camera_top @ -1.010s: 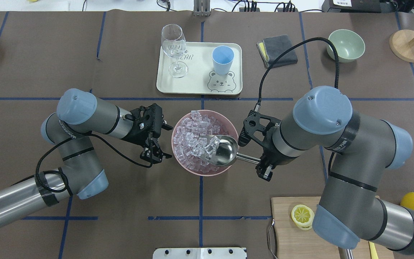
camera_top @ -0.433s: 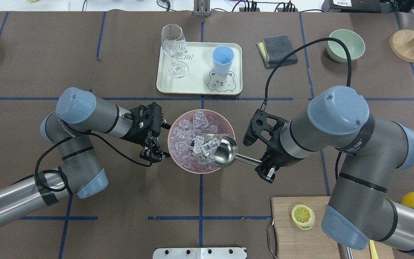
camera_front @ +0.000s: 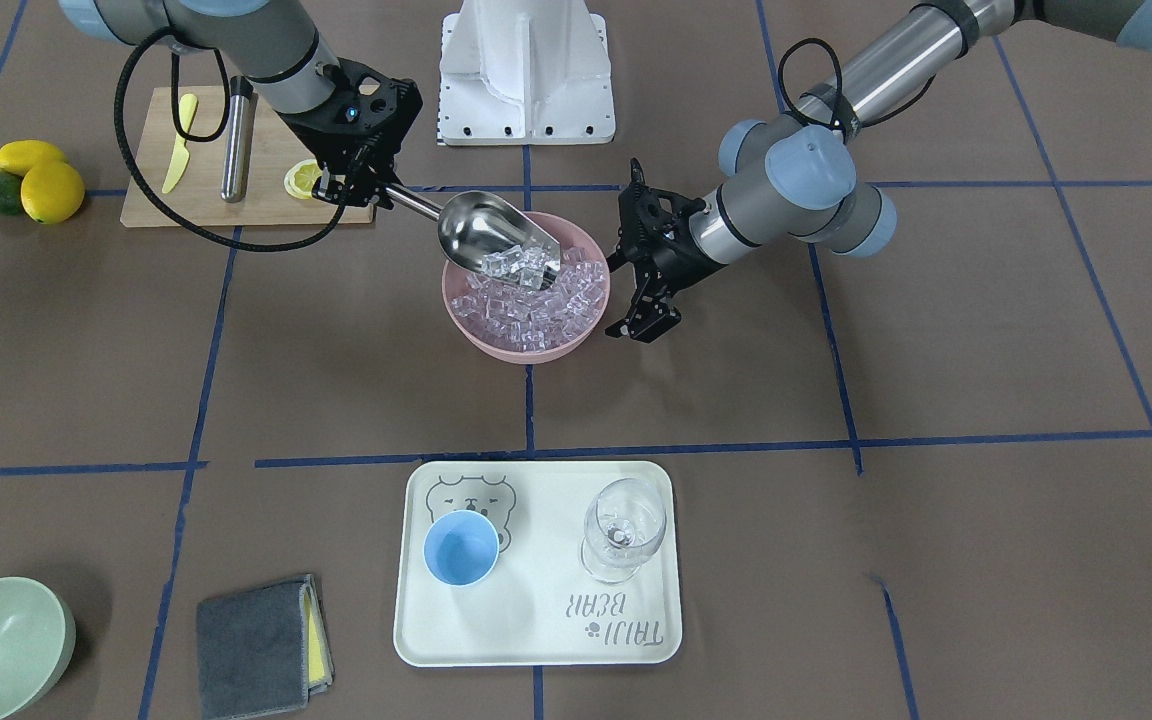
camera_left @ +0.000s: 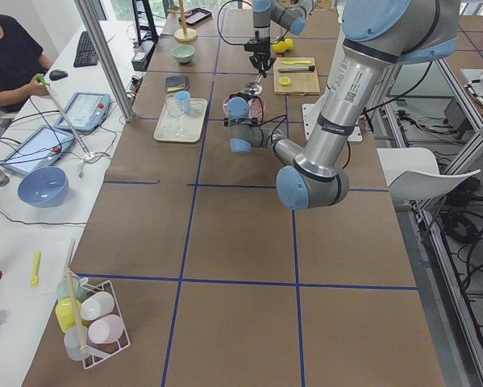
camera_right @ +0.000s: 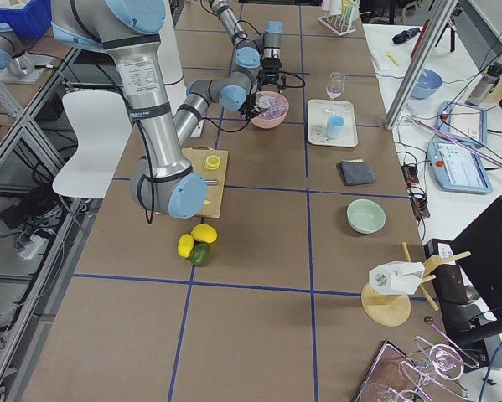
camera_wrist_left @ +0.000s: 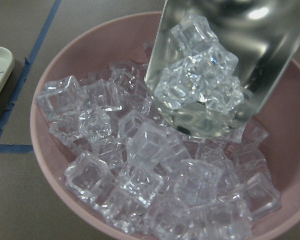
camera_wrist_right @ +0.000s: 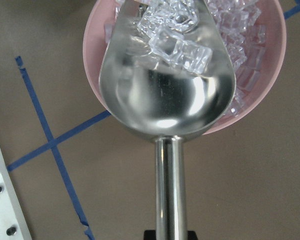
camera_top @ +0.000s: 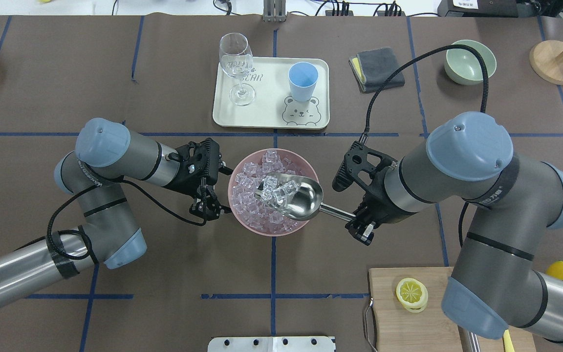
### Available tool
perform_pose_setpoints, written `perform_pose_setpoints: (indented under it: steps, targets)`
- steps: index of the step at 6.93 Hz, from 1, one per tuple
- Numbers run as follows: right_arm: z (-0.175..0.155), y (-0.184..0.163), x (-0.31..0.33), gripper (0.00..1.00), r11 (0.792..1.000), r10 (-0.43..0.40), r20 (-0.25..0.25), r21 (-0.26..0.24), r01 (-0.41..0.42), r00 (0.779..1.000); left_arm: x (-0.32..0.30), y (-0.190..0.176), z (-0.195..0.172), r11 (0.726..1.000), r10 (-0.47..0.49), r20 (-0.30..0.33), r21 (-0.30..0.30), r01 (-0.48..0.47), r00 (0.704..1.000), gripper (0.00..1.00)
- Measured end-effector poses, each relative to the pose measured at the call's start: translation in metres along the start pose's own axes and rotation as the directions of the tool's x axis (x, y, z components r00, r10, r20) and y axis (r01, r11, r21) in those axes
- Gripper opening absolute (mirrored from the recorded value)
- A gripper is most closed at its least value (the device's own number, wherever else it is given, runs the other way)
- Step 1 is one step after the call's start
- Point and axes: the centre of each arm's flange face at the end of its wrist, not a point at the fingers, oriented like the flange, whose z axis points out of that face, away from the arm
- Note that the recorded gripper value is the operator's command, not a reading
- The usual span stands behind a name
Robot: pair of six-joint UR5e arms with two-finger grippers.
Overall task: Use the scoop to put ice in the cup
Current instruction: 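Scoop ice cubes and lift the scoop out of the bowl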
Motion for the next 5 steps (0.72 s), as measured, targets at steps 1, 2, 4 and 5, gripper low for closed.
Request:
perform_pose_setpoints:
  steps: [1,2,4,5]
  targets:
    - [-0.005,-0.001,-0.002,0.00,0.998,0.059,0.005,0.036,-0.059,0.998,-0.001,0.000,-0.001,1.000,0.000,0.002,0.001,0.000,1.000,1.00]
    - [-0.010,-0.004,-0.001,0.00,0.988,0.138,0.001,0.065,-0.138,0.990,-0.002,0.000,-0.003,1.000,-0.002,0.006,0.002,0.002,1.000,1.00]
    - [-0.022,-0.006,0.028,0.00,0.962,0.262,-0.046,0.087,-0.258,0.964,-0.006,0.002,-0.010,1.000,-0.004,0.017,0.002,0.004,1.000,1.00]
    - [-0.028,-0.006,0.054,0.00,0.963,0.267,-0.086,0.061,-0.262,0.960,-0.008,0.003,-0.012,1.000,-0.005,0.021,0.002,0.005,1.000,1.00]
